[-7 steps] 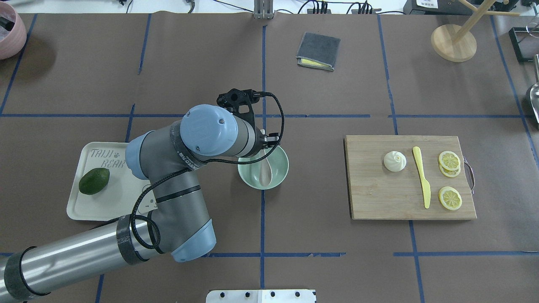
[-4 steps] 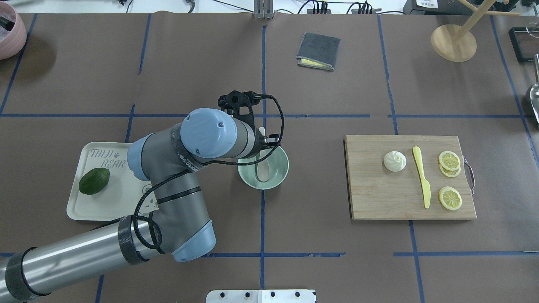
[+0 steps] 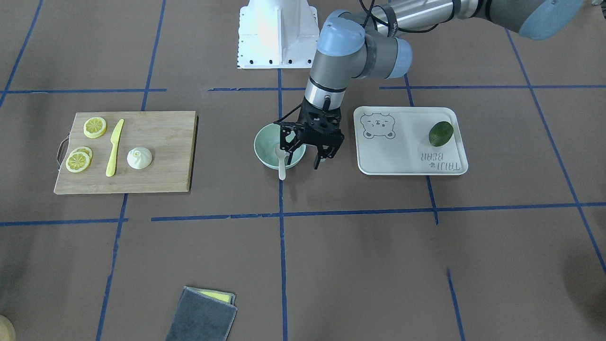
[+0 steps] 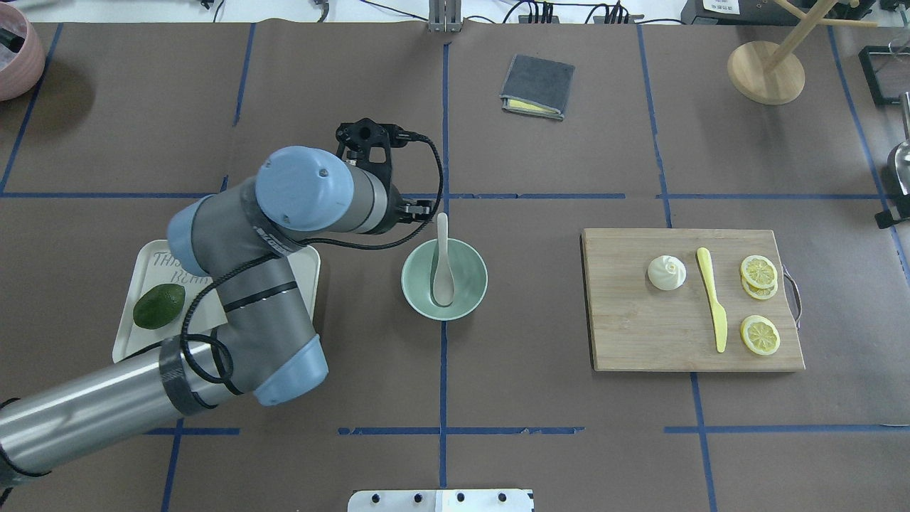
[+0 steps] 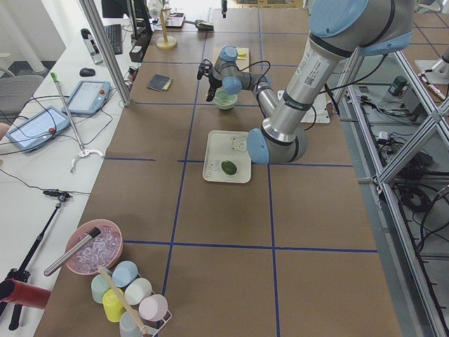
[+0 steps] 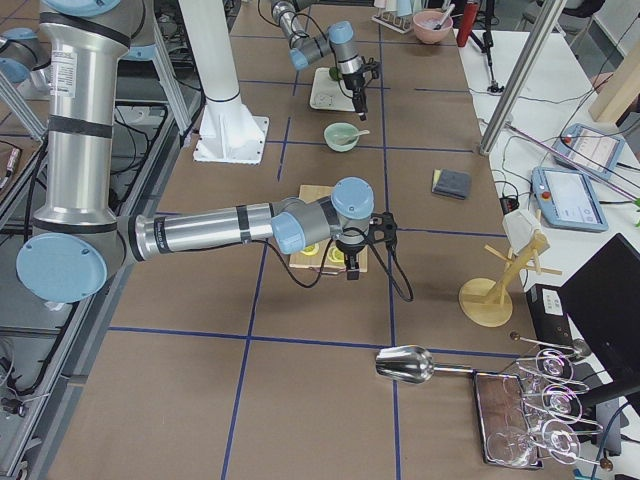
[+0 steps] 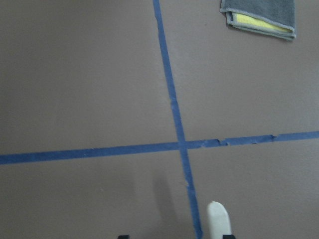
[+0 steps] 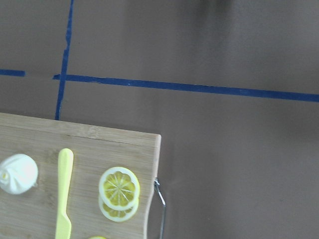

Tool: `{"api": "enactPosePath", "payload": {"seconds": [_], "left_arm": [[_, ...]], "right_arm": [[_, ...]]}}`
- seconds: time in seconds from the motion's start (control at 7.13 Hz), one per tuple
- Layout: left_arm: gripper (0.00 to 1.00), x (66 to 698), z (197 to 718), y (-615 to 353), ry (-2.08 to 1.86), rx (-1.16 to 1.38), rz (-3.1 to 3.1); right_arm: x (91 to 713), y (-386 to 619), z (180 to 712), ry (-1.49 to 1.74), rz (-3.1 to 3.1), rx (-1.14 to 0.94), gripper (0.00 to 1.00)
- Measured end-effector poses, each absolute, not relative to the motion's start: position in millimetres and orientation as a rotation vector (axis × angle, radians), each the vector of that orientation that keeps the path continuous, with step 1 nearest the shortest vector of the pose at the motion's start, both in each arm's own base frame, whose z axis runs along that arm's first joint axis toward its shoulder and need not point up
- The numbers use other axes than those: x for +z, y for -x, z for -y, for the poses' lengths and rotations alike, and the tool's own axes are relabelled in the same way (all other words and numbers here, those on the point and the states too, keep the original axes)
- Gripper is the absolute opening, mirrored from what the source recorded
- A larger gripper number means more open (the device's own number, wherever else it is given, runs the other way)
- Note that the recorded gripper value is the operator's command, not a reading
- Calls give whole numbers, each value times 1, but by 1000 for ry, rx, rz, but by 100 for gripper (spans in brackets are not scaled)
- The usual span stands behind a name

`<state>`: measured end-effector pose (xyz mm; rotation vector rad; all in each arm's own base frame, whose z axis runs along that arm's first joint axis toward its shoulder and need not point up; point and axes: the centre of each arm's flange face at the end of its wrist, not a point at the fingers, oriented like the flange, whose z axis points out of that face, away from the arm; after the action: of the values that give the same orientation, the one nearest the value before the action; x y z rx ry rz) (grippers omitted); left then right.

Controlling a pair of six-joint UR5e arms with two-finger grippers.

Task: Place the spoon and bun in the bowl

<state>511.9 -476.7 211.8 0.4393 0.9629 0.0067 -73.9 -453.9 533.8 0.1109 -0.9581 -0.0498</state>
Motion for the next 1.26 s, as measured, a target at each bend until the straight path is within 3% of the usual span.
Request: {"api": "enactPosePath", "payload": {"seconds": [0.84, 1.26], "left_arm": [[74, 351, 533, -280, -543, 306, -779], [79, 370, 533, -255, -546, 328, -752]], "right_arm": [[453, 240, 419, -71, 971, 74, 100], [441, 318, 414, -97, 869, 60, 100]]}}
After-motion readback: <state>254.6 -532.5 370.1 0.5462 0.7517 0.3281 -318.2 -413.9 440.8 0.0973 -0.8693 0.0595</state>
